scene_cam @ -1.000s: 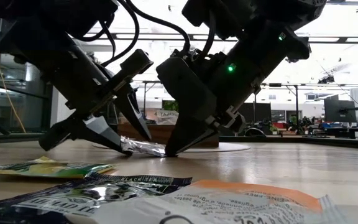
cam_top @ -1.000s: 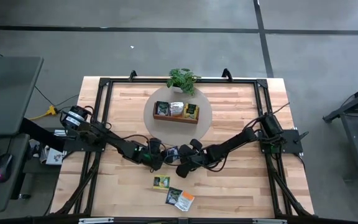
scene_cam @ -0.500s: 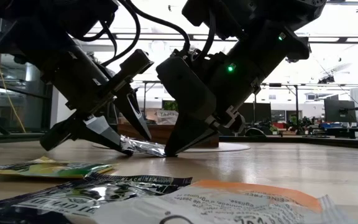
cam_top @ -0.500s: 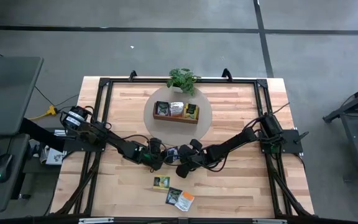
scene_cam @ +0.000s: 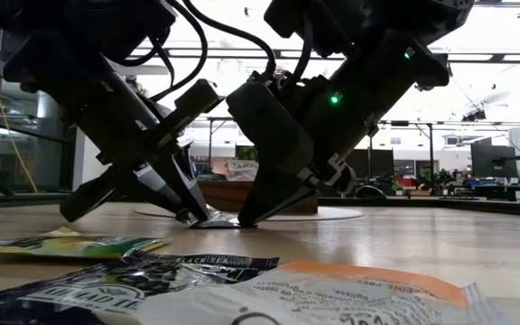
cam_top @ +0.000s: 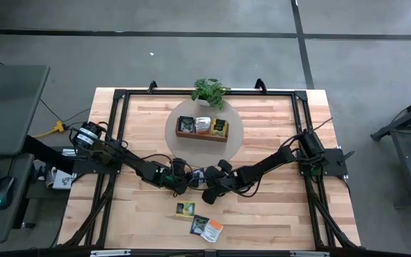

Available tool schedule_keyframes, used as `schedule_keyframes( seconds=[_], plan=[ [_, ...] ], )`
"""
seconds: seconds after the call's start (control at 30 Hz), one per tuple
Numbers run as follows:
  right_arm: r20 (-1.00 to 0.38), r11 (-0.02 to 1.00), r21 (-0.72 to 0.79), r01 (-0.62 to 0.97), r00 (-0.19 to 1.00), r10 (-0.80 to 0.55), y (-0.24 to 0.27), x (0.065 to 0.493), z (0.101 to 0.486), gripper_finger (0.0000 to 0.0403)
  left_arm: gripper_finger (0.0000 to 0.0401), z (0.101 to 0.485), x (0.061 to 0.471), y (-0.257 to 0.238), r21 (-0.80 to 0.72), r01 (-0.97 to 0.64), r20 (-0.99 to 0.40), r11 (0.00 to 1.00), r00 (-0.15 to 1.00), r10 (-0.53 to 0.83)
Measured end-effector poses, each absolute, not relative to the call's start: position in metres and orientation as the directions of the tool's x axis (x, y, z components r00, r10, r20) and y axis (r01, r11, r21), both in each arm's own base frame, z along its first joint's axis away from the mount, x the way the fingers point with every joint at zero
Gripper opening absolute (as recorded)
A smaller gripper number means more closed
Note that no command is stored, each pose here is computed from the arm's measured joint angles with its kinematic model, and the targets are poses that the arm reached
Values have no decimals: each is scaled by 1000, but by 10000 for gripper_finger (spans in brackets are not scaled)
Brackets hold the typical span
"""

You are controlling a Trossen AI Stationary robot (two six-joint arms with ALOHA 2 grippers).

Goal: Pick & Place Tea
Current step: Put the top purple tea bag into the left section of the wooden organizer

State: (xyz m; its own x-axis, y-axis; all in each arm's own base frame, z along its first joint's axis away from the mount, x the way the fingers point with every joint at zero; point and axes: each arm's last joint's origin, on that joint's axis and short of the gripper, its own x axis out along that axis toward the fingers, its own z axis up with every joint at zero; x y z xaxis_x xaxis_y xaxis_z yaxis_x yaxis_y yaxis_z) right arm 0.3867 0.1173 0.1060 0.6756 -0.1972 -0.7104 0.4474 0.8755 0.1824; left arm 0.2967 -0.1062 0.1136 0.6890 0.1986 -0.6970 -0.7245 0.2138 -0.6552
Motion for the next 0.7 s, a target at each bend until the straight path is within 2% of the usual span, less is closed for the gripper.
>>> schedule_keyframes(
  seconds=[0.23,0.4,0.57,0.7],
  plan=[
    [-709,884,168,436,676,-199,118,387,106,0,3,114,297,-107,-637,-722,-700,270,689,190],
    [-707,899,165,407,684,-180,120,385,114,0,1,114,297,-107,-607,-711,-698,354,690,191],
    [-689,917,160,366,706,-162,126,378,139,0,1,122,297,-107,-571,-666,-678,480,713,182],
    [-674,942,124,311,724,-150,132,367,164,0,0,136,297,-107,-494,-580,-644,648,745,176]
  ],
)
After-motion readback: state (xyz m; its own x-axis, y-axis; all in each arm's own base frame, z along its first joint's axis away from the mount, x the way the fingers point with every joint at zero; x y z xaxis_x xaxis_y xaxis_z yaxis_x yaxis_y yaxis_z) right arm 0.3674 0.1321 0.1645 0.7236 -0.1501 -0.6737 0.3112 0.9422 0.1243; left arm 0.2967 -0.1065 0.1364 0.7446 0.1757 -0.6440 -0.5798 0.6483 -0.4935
